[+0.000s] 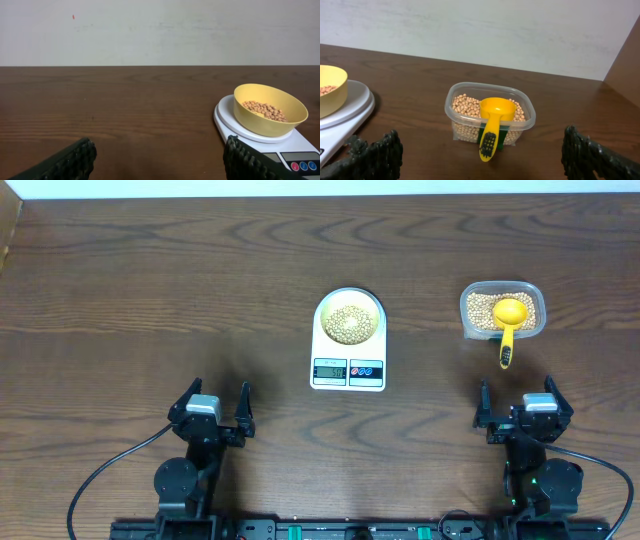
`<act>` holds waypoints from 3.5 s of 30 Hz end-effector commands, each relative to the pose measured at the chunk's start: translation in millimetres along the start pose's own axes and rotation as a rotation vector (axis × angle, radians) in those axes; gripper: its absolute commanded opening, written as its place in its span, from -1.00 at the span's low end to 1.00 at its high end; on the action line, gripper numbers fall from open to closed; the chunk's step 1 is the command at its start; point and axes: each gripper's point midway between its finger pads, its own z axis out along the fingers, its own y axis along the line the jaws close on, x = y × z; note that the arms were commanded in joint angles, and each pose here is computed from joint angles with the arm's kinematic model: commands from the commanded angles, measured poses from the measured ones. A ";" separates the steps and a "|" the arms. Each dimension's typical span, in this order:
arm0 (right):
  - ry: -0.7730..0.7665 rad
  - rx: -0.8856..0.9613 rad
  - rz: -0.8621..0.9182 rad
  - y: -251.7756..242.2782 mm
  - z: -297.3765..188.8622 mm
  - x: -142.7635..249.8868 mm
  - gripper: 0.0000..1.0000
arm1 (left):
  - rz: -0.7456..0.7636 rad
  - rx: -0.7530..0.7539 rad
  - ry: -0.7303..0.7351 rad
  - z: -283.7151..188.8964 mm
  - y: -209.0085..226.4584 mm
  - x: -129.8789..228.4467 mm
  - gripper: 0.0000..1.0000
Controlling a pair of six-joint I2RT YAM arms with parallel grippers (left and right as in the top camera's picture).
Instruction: Scoop item into bowl and weigh 50g on scale
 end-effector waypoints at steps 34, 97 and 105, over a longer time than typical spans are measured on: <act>0.001 0.011 -0.013 -2.8 -0.2 0.9 0.98 | -0.008 0.010 0.048 0.4 -1.1 15.1 0.67; 0.001 0.011 -0.013 -2.8 -0.2 0.8 0.99 | -0.005 -0.001 0.058 0.9 -1.0 17.4 0.67; 0.001 0.011 -0.013 -2.8 -0.2 0.9 0.99 | -0.005 -0.001 0.058 1.0 -1.0 17.5 0.67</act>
